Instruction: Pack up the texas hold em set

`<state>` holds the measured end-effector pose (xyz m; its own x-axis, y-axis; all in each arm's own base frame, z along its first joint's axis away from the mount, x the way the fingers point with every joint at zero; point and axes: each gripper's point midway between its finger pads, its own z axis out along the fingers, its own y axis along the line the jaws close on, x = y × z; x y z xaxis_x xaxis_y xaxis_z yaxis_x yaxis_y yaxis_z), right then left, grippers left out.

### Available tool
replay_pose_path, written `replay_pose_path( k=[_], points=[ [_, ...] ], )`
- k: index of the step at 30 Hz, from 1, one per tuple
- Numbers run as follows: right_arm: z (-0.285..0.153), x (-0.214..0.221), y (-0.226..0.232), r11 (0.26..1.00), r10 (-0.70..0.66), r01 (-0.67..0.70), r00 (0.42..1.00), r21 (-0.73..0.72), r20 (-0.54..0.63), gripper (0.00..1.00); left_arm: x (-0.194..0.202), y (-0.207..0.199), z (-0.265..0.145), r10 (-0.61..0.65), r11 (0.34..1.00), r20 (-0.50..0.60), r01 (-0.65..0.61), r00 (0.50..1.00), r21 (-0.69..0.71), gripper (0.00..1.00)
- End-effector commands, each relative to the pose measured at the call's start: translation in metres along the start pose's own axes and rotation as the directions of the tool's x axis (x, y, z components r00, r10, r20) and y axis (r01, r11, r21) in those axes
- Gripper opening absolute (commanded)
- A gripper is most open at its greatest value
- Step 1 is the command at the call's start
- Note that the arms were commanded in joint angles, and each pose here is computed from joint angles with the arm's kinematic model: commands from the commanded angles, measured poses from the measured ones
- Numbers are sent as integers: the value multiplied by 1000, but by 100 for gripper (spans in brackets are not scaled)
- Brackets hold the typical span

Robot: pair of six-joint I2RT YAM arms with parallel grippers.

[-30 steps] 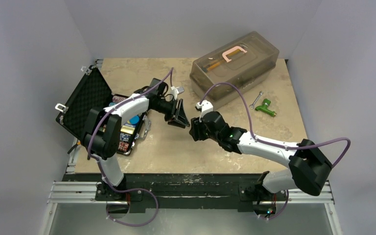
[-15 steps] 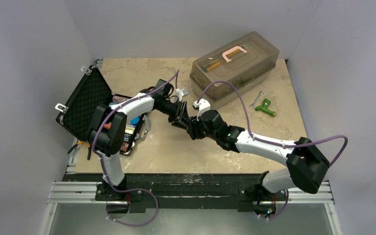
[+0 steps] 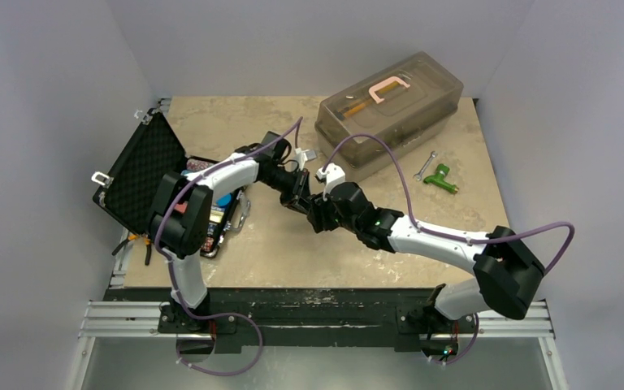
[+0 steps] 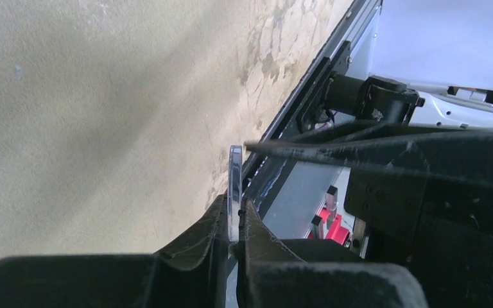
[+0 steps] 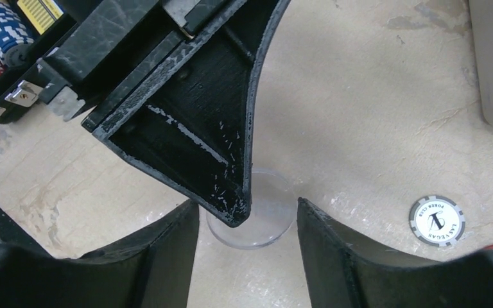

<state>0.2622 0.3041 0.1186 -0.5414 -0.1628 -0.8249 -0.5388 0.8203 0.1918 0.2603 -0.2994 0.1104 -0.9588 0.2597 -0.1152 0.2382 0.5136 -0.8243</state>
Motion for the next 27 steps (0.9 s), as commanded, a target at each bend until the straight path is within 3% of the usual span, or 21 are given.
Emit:
replay_pose_path(
  k=[1,5,8,14,16,20,27],
  points=[
    [-5,-28,-1,1000,-3,1,997,29,78,62,-6,-12,-14,100,994,16,-99,995,-50,0],
    [-22,-26,-15,996,24,-33,995,88,95,74,-11,18,-45,186,924,24,-166,982,-345,0],
    [-33,-16,-23,992,45,-53,996,116,77,75,-12,34,-74,250,842,31,-201,968,-501,0],
    [-50,13,-58,965,-21,24,1000,262,-14,75,2,57,-114,353,686,-14,-269,935,-676,0],
    [-56,17,-61,963,-24,28,1000,267,-16,75,4,67,-136,346,623,-2,-231,938,-747,0],
    [-66,19,-61,971,-13,7,1000,240,25,75,12,84,-176,250,674,135,-73,959,-735,0],
    [-73,7,-55,978,-19,6,998,207,62,75,33,128,-237,96,601,318,200,943,-774,0]
  ],
)
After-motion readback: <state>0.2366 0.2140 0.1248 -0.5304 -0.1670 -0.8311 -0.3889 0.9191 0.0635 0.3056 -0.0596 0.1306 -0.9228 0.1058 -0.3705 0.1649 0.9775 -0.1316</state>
